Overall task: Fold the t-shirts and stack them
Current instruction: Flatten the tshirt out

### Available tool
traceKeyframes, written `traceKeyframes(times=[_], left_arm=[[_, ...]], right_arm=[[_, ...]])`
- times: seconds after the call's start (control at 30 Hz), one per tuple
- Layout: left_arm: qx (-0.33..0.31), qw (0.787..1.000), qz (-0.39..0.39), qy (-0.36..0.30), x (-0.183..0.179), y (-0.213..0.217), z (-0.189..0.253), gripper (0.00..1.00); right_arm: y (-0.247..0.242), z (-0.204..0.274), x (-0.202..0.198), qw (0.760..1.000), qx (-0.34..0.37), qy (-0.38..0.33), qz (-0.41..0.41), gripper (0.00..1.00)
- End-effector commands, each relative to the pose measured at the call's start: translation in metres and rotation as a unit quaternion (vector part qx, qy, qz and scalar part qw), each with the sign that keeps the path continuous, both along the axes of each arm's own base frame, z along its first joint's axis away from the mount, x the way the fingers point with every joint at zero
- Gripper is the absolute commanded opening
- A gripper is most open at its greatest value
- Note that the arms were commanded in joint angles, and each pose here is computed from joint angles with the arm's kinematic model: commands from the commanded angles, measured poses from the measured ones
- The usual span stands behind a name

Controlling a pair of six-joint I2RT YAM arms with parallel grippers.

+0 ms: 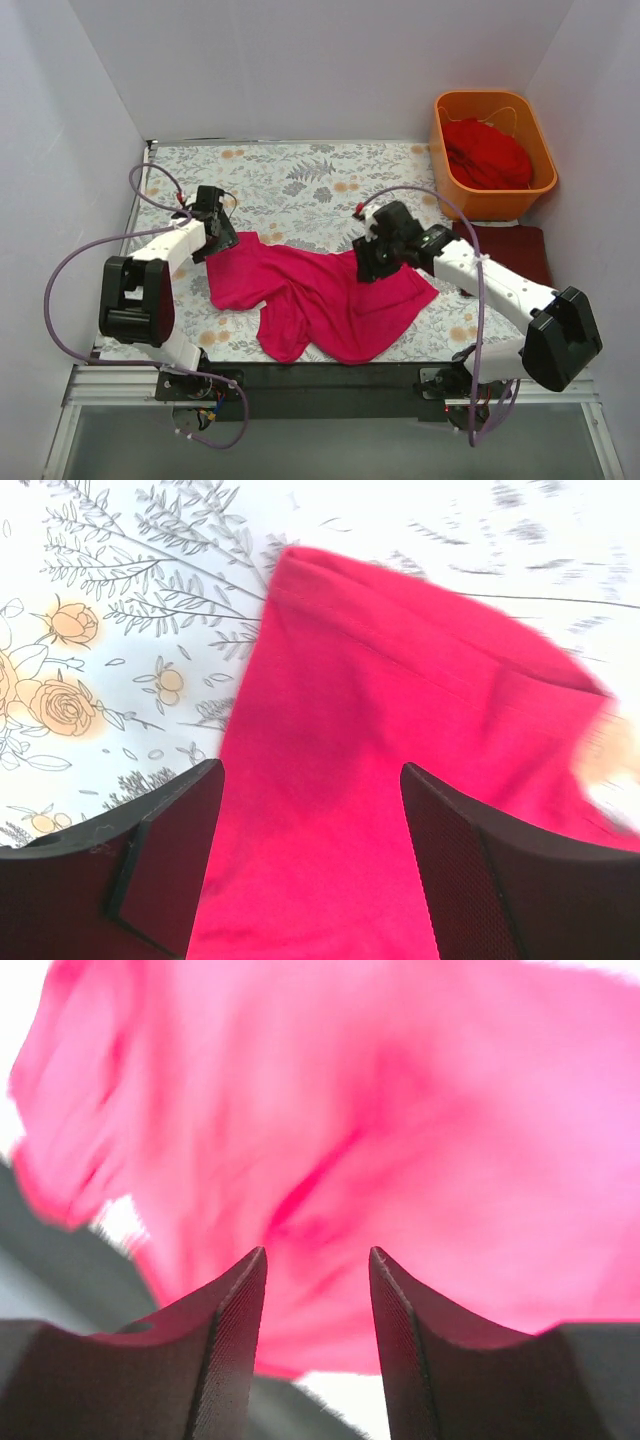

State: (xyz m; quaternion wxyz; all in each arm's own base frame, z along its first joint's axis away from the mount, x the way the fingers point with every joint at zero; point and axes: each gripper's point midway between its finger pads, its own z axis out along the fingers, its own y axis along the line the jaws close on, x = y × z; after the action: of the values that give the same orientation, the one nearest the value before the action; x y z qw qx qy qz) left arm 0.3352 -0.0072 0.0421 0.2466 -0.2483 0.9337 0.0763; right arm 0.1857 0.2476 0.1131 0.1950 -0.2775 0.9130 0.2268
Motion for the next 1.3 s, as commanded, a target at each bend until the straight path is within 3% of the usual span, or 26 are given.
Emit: traceKeyframes(times=[0.0,0.17,0.37,0.7,1.0,1.1,1.13,1.2,1.27], left_arm=[[-0.032,0.995,-0.026,-0.089,0.016,-0.017,0.058,0.71],[-0.083,0.99,-0.053,-0.097,0.0,-0.038,0.063,0.71],[-0.089,0.994,-0.049,-0.05,-0.022,-0.038,0.026,0.72],[-0.062,0.997,-0.041,-0.021,-0.031,-0.028,-0.002,0.72],[-0.049,0.998,-0.035,0.001,-0.036,-0.023,-0.016,0.72],[-0.044,0.998,-0.037,0.005,-0.036,-0.022,-0.018,0.72],[-0.042,0.998,-0.036,0.006,-0.036,-0.021,-0.019,0.72],[-0.037,0.999,-0.035,0.011,-0.038,-0.019,-0.02,0.72],[-0.034,0.999,-0.032,0.013,-0.039,-0.018,-0.021,0.72]], right_arm=[[-0.04,0.015,0.07,0.995,-0.036,-0.083,-0.042,0.5],[-0.064,-0.008,0.127,0.991,-0.035,-0.087,-0.096,0.47],[-0.091,-0.03,0.17,0.986,-0.039,-0.091,-0.136,0.48],[-0.087,-0.063,0.192,0.993,-0.056,-0.077,-0.073,0.52],[-0.068,-0.081,0.189,0.998,-0.021,-0.042,-0.043,0.52],[-0.068,-0.084,0.185,0.998,-0.02,-0.038,-0.037,0.45],[-0.068,-0.083,0.186,0.998,-0.018,-0.039,-0.035,0.28],[-0.067,-0.081,0.187,0.998,-0.018,-0.042,-0.034,0.04],[-0.071,-0.072,0.194,0.997,-0.027,-0.055,-0.045,0.01]])
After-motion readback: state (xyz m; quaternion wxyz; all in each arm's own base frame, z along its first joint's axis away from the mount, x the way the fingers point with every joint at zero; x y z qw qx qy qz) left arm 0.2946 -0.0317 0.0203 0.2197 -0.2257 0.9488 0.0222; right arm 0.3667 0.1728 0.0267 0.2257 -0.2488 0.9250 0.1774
